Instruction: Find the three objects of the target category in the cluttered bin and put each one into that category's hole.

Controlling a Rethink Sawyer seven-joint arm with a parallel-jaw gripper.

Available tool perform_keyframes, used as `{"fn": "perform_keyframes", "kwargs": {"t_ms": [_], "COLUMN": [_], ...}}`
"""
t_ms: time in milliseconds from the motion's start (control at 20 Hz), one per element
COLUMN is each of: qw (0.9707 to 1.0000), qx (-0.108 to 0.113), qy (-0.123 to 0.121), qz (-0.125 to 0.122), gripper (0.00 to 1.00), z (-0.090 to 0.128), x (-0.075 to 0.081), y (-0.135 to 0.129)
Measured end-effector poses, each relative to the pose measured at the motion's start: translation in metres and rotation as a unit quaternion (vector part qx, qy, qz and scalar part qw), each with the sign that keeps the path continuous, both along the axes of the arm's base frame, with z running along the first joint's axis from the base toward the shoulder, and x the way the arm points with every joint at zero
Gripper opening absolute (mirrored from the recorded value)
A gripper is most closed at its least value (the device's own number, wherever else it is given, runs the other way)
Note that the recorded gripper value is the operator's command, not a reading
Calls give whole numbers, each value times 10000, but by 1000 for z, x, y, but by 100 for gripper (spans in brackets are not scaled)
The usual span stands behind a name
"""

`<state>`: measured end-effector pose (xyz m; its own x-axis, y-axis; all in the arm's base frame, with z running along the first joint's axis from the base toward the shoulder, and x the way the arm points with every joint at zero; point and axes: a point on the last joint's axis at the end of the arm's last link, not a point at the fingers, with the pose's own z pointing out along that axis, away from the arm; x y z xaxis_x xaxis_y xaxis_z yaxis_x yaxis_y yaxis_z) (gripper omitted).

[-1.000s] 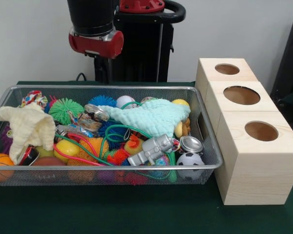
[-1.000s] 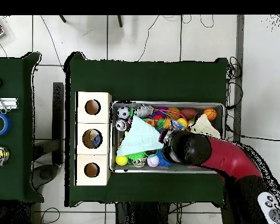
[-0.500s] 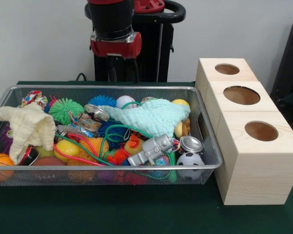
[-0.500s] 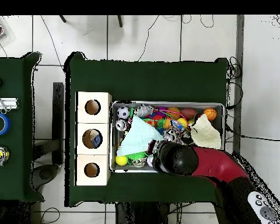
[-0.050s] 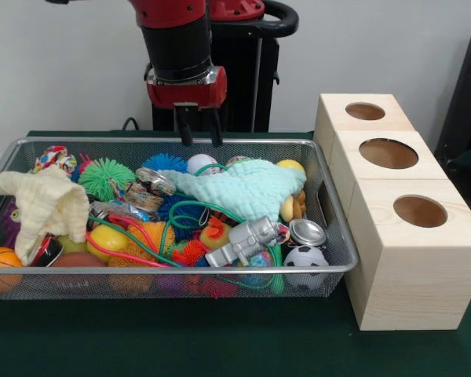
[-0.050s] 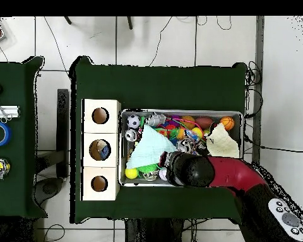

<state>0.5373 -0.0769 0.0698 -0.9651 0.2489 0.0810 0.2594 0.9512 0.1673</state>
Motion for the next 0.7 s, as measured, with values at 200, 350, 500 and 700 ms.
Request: {"fn": "perform_keyframes", "kwargs": {"t_ms": [200, 350, 500, 700], "qw": [10000, 9998, 9994, 9988], "qx": [36, 74, 129, 198], "qy": [-13, -9, 20, 125], "qz": [86, 205, 308, 421], "gripper": [0, 0, 0, 0], "z": [-5, -7, -7, -4], "x": [0, 1, 4, 10], "y": [2, 8, 15, 22]}}
